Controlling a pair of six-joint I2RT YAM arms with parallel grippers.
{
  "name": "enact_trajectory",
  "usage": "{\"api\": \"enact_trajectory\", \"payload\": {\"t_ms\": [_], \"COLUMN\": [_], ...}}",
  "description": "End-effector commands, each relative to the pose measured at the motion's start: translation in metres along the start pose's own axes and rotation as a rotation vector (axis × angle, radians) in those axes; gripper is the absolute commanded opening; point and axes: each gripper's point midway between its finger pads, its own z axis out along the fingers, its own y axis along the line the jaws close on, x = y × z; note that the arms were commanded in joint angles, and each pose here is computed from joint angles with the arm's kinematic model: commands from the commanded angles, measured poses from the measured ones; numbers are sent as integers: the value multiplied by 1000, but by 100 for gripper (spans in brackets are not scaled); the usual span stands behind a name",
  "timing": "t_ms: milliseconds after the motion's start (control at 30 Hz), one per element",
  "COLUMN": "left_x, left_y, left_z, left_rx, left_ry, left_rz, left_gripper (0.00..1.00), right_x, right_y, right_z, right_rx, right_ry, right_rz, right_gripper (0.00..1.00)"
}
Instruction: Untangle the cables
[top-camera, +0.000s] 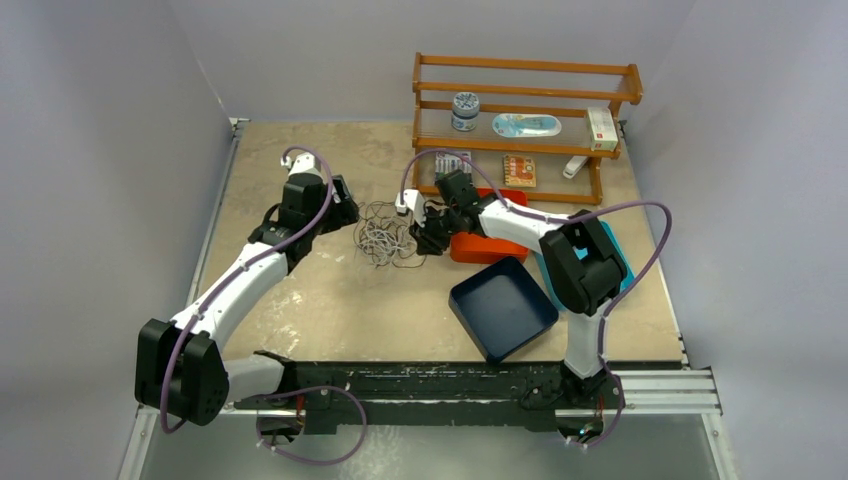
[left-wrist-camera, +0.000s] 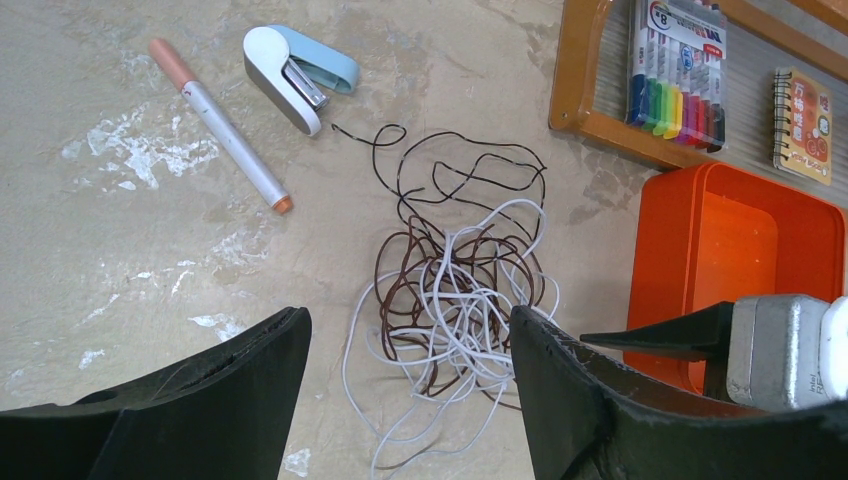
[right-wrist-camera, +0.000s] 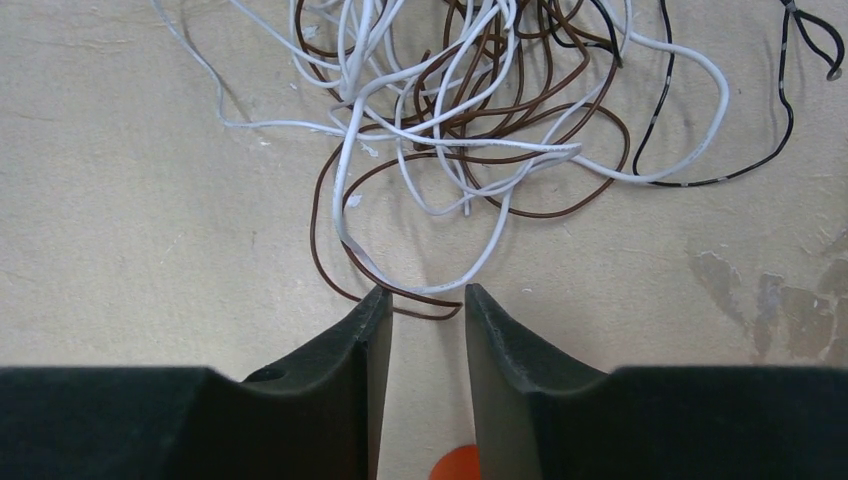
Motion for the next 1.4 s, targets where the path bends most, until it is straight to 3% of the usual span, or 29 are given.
{"api": "enact_trajectory", "payload": {"t_ms": [0, 300, 833, 1133, 1367], "left_x": [-22, -22, -41, -62, -41], "left_y": [-9, -10, -11, -53, -86], "left_z": [-1, -1, -15, -50, -51], "left_rx": [25, 27, 33, 291, 523], "left_ry": [-61, -61, -134, -245, -217], "left_rz": [7, 6, -4, -1, -6], "left_gripper": [72, 72, 72, 73, 70], "right_x": [-26, -38, -95, -137, -145], "right_y": [-4, 9, 22, 7, 4], "right_z": [-2, -9, -86, -116, -112], "right_rx": [-6, -60, 55, 176, 178], "right_ry": [-62, -102, -228, -337, -382], "right_rz": [-54, -57, -82, 1, 107], "right_gripper": [33, 0, 0, 0, 0]}}
